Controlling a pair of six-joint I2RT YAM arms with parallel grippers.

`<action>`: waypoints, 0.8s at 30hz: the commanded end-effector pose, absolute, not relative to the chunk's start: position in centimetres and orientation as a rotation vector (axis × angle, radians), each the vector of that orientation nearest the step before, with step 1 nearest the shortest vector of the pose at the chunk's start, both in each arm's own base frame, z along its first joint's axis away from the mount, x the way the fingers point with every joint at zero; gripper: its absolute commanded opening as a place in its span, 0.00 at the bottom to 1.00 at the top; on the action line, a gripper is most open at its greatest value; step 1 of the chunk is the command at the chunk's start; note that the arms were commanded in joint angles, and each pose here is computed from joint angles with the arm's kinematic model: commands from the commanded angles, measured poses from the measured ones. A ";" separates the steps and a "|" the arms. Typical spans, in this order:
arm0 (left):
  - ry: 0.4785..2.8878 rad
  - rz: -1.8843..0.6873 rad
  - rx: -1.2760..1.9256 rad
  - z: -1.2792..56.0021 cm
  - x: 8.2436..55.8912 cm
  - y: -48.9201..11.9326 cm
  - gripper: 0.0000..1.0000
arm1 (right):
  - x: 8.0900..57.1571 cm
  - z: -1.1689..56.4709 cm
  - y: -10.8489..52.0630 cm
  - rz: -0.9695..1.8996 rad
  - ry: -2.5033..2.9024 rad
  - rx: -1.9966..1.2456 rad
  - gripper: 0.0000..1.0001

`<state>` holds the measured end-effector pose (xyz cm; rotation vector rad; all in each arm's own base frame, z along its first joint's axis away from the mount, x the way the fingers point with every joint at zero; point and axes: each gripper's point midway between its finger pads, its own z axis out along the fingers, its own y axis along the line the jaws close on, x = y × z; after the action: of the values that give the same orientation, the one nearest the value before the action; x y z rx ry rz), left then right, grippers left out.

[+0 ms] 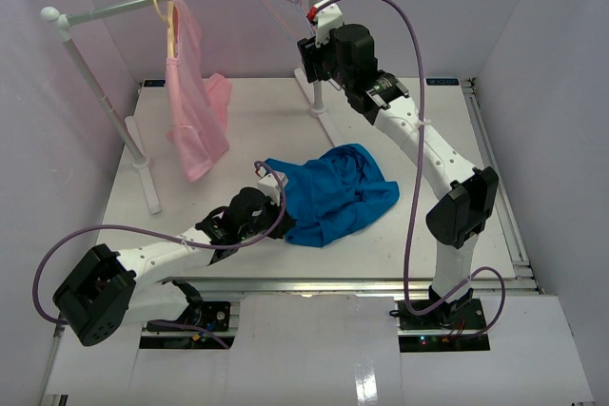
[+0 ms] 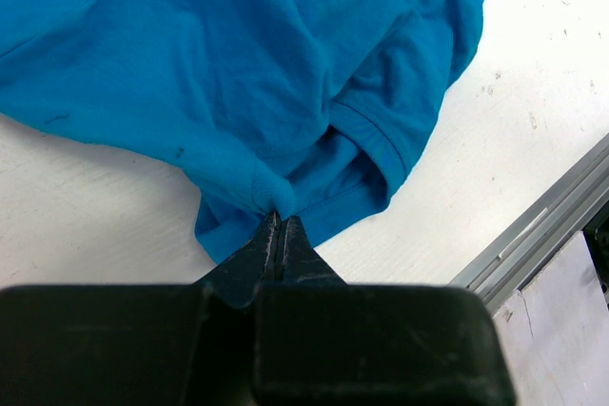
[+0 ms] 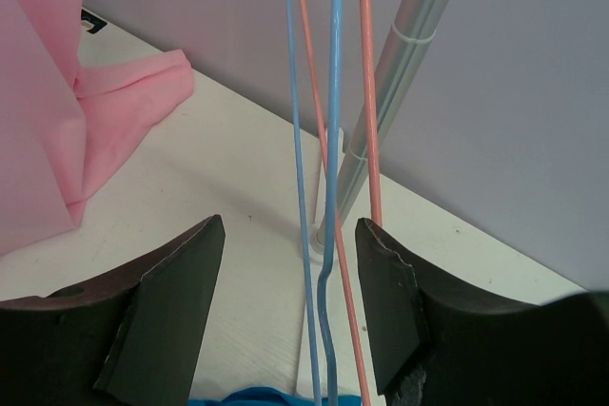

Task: Place the t-shirt on the hanger
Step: Pick up the hanger from the clothesline.

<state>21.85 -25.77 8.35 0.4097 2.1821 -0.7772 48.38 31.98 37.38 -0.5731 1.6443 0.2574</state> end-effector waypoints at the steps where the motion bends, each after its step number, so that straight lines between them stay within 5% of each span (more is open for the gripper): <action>1: 2.136 -0.814 0.418 10.1 22.2 -26.7 0.00 | 48.8 39.4 31.9 0.264 1.603 -0.533 0.64; 9: 2.133 -0.811 0.414 10.2 22.3 -26.6 0.00 | 49.9 38.5 32.2 0.242 1.615 -0.529 0.63; 18: 2.136 -0.809 0.415 10.1 22.3 -26.6 0.00 | 50.5 38.1 32.2 0.222 1.620 -0.520 0.35; 24: 2.134 -0.818 0.416 10.2 22.2 -26.7 0.00 | 50.8 38.9 32.1 0.202 1.599 -0.523 0.26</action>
<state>21.85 -25.77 8.35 0.4099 2.1820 -0.7771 50.45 32.72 35.13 -0.5604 1.6795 0.2206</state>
